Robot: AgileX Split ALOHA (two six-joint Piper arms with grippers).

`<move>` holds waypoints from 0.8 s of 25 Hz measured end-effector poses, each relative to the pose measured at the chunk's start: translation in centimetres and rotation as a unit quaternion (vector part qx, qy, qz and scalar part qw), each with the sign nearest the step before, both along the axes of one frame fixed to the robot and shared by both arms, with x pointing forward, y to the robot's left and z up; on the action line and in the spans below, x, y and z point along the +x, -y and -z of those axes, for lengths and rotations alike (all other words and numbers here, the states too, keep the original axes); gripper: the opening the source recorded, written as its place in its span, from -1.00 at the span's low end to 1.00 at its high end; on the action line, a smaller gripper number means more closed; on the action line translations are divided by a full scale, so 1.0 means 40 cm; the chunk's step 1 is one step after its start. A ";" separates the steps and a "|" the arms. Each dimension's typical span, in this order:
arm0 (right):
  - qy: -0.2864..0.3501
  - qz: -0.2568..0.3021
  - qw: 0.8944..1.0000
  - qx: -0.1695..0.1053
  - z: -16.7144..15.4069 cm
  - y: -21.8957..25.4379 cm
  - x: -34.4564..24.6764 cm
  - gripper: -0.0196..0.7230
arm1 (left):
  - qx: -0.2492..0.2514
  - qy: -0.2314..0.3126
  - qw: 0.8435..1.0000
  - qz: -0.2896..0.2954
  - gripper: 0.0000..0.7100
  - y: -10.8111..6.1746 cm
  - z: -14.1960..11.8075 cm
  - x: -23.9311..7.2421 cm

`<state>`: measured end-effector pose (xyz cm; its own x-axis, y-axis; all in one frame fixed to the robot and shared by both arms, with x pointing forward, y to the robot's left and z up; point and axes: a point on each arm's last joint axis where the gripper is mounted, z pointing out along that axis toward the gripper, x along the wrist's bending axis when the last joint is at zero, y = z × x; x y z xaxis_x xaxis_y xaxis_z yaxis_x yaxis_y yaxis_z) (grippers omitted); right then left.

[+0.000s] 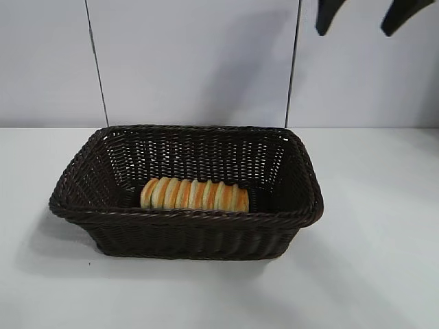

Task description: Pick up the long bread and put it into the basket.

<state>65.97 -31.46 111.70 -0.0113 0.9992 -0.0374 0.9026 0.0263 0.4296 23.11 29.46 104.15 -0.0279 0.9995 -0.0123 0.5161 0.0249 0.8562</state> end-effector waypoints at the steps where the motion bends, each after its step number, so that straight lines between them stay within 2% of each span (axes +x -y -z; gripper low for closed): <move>1: 0.003 0.002 1.000 -0.001 -0.007 0.005 -0.004 0.92 | 0.000 0.000 1.000 0.000 0.96 0.000 0.000 0.000; 5: 0.032 0.006 0.999 -0.005 -0.069 0.010 -0.039 0.92 | 0.000 0.000 1.000 0.000 0.96 0.000 0.000 0.000; 10: 0.104 0.019 0.994 -0.004 -0.214 0.007 -0.146 0.92 | 0.000 0.000 1.000 0.000 0.96 0.000 0.000 0.000; 15: 0.196 0.027 0.980 0.006 -0.374 -0.003 -0.326 0.92 | 0.000 0.000 1.000 0.000 0.96 0.000 0.000 0.000; 20: 0.266 0.022 0.963 0.014 -0.457 -0.018 -0.564 0.92 | 0.000 0.000 1.000 0.000 0.96 0.000 0.000 0.000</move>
